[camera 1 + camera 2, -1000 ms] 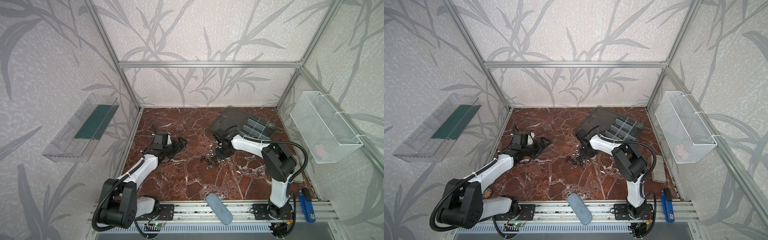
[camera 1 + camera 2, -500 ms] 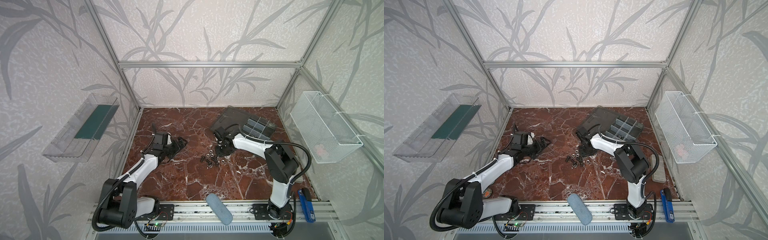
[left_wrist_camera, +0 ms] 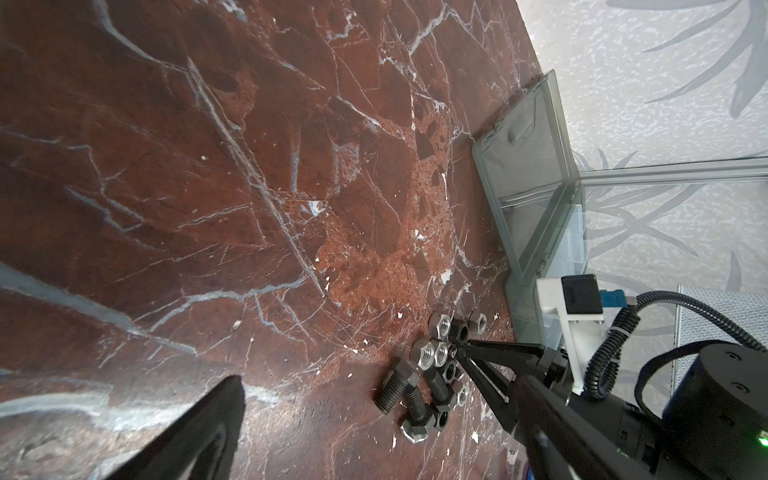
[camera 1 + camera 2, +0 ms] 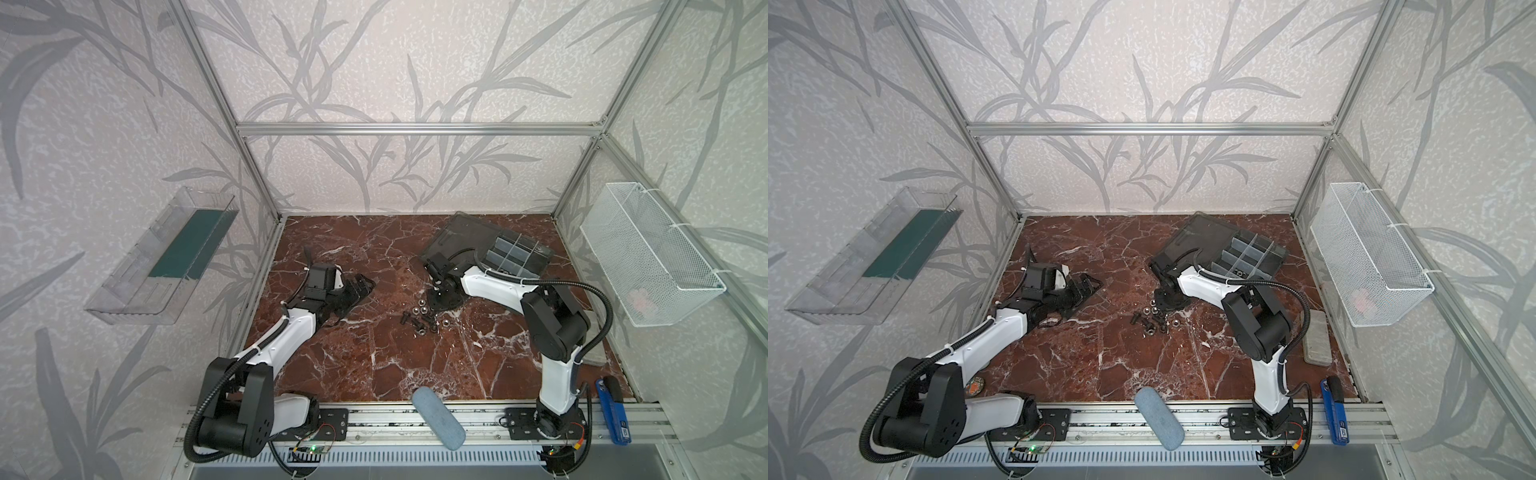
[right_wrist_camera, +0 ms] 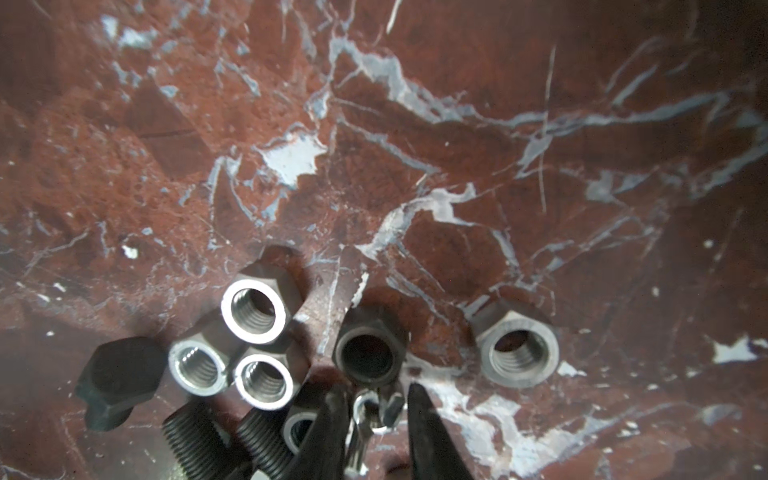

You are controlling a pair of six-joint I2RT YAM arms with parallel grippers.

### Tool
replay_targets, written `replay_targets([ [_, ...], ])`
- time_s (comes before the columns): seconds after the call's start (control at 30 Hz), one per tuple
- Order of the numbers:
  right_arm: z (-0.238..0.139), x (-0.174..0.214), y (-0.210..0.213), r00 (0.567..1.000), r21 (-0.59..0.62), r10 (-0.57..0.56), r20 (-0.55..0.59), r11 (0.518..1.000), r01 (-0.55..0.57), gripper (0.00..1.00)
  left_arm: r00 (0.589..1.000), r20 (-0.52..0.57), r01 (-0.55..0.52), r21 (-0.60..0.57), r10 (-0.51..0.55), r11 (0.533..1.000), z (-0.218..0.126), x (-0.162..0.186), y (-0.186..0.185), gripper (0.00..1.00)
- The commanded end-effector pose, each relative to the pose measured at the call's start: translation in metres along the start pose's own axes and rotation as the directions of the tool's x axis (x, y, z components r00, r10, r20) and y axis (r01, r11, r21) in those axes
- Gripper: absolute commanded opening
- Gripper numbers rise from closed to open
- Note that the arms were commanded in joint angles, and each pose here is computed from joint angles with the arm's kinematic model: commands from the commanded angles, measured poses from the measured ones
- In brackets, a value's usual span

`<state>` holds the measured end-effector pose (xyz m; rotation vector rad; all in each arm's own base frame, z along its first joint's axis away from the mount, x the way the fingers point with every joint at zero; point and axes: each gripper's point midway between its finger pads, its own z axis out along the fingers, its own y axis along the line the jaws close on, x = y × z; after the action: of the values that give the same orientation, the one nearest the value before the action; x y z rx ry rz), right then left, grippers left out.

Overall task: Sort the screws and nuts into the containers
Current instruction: 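Lift the steel wing nut and carry it over the organizer box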

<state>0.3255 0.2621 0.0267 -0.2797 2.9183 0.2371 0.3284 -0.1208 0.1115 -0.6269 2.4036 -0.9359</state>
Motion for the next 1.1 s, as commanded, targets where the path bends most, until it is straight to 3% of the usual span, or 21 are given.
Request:
replay_targets([
  [0.0, 0.004, 0.003, -0.002, 1.0, 0.013, 0.008, -0.013, 1.0, -0.008, 0.28, 1.0, -0.01, -0.009, -0.006, 0.009, 1.0, 0.001, 0.002, 0.002, 0.99],
  [0.33, 0.015, 0.012, -0.008, 0.999, 0.041, -0.012, -0.051, 0.999, 0.014, 0.26, 1.0, -0.01, -0.006, -0.008, 0.006, 1.0, 0.0, 0.003, 0.002, 0.99],
  [0.57, 0.024, 0.016, -0.015, 0.998, 0.072, -0.014, -0.066, 0.997, 0.019, 0.18, 1.0, -0.005, -0.01, -0.009, 0.009, 1.0, -0.001, 0.002, 0.003, 0.99],
  [0.77, 0.022, 0.017, -0.016, 0.998, 0.07, -0.019, -0.062, 0.997, 0.024, 0.05, 1.0, -0.006, -0.009, -0.01, 0.009, 1.0, 0.0, 0.002, 0.003, 0.99],
  [0.93, -0.001, 0.005, -0.009, 0.998, 0.038, -0.068, -0.018, 0.997, 0.069, 0.0, 1.0, -0.007, -0.01, -0.006, 0.01, 1.0, -0.001, 0.002, 0.002, 1.0],
  [1.07, -0.048, -0.016, -0.008, 0.992, 0.007, -0.106, 0.069, 0.994, 0.106, 0.0, 1.0, -0.003, -0.012, -0.002, 0.012, 1.0, -0.002, 0.001, 0.0, 1.0],
])
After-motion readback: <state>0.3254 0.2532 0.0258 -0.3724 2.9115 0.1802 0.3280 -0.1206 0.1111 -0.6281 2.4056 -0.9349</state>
